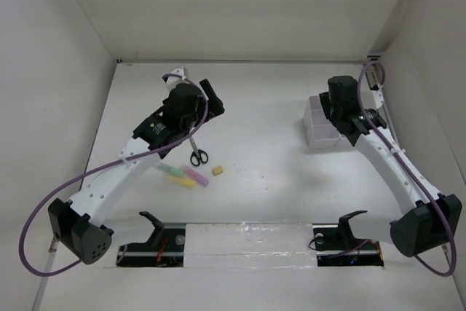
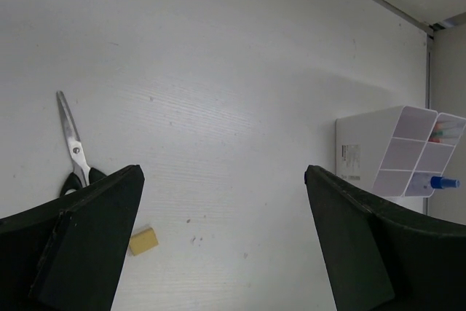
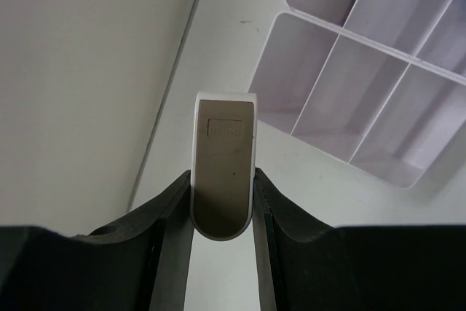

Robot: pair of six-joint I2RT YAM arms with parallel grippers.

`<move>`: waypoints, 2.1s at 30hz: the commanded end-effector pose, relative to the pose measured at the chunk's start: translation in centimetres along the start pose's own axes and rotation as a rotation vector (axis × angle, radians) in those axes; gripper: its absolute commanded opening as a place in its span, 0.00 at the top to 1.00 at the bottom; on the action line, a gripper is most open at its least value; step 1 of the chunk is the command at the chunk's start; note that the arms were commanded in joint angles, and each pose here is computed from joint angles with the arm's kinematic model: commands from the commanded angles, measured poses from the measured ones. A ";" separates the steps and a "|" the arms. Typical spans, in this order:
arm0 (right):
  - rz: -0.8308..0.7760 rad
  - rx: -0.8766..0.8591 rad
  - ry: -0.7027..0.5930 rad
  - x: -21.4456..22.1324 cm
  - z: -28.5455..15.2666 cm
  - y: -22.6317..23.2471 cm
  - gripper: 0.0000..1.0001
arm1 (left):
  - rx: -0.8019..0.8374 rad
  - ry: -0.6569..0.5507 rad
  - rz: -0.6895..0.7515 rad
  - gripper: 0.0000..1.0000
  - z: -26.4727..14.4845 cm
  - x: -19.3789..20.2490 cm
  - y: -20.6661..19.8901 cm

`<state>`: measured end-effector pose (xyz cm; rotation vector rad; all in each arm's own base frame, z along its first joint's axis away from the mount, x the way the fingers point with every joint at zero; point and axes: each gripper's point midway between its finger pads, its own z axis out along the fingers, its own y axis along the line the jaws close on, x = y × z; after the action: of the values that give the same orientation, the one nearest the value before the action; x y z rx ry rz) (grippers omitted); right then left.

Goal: Sort the stationery into containers
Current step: Place the stapler in the storage box.

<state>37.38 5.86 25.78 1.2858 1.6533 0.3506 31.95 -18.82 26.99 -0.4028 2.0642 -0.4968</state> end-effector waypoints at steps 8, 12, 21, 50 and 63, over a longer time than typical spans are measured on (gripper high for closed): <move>0.206 -0.087 0.102 -0.1 2.5 2.0 1.00 | 0.008 0.021 0.079 0.09 -0.7 1.2 1.4; 0.259 -0.073 0.134 1.3 4.2 1.5 1.00 | 0.040 0.038 0.101 0.09 -0.6 1.7 1.0; 0.261 0.004 0.118 1.7 6.7 0.4 1.00 | 0.028 0.051 0.127 0.09 -0.2 2.2 1.4; 0.230 0.026 0.141 2.1 10.4 -2.1 0.52 | 0.042 0.063 0.145 0.09 0.3 2.8 1.4; 0.223 -0.089 0.101 0.8 7.4 0.9 0.36 | 0.010 0.040 0.118 0.00 0.4 2.7 2.1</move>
<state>43.44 3.91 16.88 1.5139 1.6808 0.5281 30.58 -18.95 22.91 -0.2253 2.1553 -0.4538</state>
